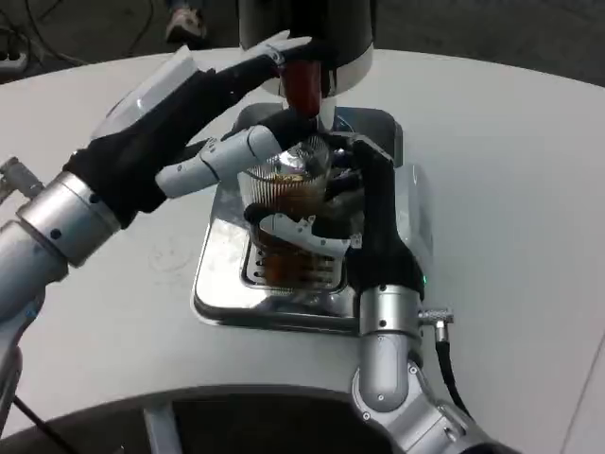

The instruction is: Grasp the cup under the faucet to collect the drink, then remove the cup.

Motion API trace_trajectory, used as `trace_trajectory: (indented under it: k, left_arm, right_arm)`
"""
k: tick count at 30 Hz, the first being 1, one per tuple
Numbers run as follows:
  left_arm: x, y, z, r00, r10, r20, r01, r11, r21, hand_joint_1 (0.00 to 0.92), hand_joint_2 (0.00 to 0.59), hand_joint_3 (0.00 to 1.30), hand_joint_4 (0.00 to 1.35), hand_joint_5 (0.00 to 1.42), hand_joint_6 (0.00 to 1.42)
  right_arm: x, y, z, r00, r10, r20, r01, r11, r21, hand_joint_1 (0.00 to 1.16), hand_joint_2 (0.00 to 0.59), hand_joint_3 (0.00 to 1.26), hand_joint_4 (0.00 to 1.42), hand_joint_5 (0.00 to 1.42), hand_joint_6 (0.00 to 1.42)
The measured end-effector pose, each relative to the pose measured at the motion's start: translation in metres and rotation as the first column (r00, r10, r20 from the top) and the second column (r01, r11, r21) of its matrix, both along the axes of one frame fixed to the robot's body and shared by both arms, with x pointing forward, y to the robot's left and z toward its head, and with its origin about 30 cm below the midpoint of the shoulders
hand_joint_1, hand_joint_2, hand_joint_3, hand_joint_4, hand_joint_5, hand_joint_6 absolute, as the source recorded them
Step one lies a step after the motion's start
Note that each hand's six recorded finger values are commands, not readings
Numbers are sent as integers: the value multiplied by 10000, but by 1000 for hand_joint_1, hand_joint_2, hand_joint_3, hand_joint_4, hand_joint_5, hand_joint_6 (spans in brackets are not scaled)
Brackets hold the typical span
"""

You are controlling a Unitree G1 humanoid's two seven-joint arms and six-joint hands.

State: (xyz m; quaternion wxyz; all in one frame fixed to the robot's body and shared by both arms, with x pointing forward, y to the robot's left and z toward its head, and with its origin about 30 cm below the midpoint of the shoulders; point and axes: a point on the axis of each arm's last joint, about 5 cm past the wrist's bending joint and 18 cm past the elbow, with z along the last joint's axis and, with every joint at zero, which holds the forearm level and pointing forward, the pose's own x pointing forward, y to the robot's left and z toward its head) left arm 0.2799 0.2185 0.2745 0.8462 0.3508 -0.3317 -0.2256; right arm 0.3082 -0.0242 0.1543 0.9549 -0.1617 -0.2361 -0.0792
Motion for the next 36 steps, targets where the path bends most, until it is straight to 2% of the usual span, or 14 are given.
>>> trace_trajectory:
  k: [3, 8, 12, 18, 25, 29, 36]
  left_arm:
    - [-7, -6, 4, 10000, -60, -61, 59, 9998, -195, 0, 137, 97, 0, 108, 60]
    - [-39, 15, 13, 9999, -142, -83, 137, 9985, -526, 0, 135, 87, 0, 104, 59]
    - [-81, 20, 11, 9997, -198, -115, 192, 9985, -521, 0, 135, 73, 0, 101, 49]
    - [-117, 37, 49, 9997, -234, 18, 235, 9976, -654, 0, 134, 63, 0, 80, 45]
    - [-146, 28, 66, 9992, -397, 57, 400, 9957, -836, 0, 134, 57, 0, 77, 45]
    - [-162, 26, 48, 9991, -423, 33, 425, 9948, -930, 0, 135, 49, 0, 77, 45]
    - [-209, 84, 28, 9997, -236, 82, 244, 9933, -1129, 0, 139, 39, 0, 102, 62]
  right_arm:
    - [-16, 9, 5, 9999, 40, 104, -40, 10000, 56, 899, 75, 851, 858, 1071, 1021]
    - [-47, 9, -15, 10000, 36, 88, -37, 9999, 109, 896, 76, 853, 867, 1074, 1043]
    - [-84, 13, -46, 10000, 49, 41, -49, 9999, 99, 913, 94, 863, 871, 1074, 1059]
    - [-124, 19, -74, 10000, 92, 11, -92, 9999, 138, 925, 91, 865, 871, 1074, 1062]
    - [-206, 28, -132, 9998, 149, -97, -147, 9996, 242, 922, 86, 862, 871, 1074, 1066]
    - [-268, 43, -145, 9996, 276, 39, -277, 9993, 259, 922, 81, 862, 871, 1074, 1068]
    - [-363, 49, -179, 9990, 448, -9, -447, 9985, 304, 922, 77, 862, 880, 1074, 1087]
